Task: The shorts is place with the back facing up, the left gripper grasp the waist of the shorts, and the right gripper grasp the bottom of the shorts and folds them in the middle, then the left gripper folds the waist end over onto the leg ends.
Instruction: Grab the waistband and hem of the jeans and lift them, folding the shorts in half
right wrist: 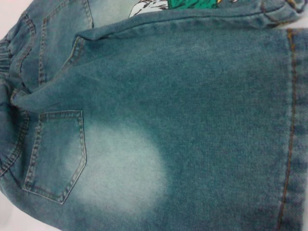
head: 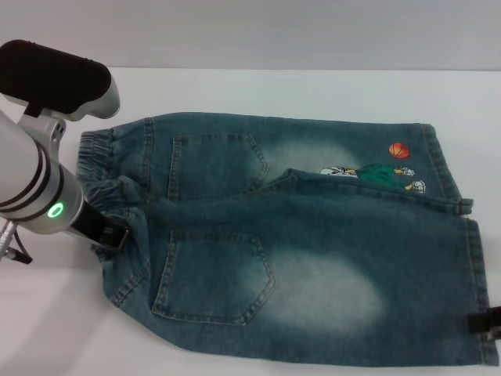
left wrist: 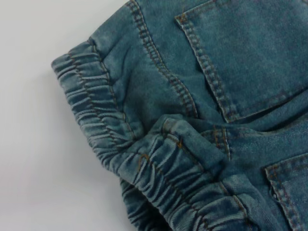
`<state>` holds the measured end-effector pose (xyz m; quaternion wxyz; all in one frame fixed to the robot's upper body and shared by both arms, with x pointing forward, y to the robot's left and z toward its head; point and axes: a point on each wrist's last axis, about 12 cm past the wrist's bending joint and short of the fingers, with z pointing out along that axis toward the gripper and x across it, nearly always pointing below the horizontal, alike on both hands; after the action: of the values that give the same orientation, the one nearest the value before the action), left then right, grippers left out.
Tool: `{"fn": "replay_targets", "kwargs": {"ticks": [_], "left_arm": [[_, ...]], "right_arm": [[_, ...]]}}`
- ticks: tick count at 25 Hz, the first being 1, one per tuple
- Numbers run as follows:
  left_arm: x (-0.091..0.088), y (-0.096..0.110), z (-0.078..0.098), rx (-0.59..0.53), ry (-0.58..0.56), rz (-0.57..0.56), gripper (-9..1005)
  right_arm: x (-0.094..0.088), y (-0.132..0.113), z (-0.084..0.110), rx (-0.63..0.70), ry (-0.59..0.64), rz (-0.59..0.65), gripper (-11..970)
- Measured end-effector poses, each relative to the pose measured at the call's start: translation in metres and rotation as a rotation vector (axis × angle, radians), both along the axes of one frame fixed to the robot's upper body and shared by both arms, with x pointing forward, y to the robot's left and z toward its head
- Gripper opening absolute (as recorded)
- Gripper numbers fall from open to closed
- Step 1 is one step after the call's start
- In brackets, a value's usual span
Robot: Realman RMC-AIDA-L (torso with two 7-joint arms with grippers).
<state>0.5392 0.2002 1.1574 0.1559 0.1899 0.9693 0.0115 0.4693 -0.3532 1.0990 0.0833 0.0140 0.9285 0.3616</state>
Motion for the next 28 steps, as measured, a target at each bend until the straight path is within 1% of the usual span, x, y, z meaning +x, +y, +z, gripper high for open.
{"fn": "replay_targets", "kwargs": {"ticks": [3,15,20,28], "left_arm": [[0.000,0.000,0.001,0.001,-0.001,0.001,202],[0.003,-0.004,0.005,0.006,-0.012,-0.013,202],[0.004,-0.004,0.005,0.009,-0.009,-0.016,202],[0.004,-0.005,0.005,0.009,-0.007,-0.020,201]], "right_arm": [[-0.003,-0.002,-0.002,0.007,0.007,-0.016,432],[-0.007,-0.004,-0.005,0.015,0.024,-0.028,646],[-0.009,-0.006,-0.007,0.007,0.034,-0.037,684],[-0.011,-0.005,-0.011,0.014,0.045,-0.042,684]]}}
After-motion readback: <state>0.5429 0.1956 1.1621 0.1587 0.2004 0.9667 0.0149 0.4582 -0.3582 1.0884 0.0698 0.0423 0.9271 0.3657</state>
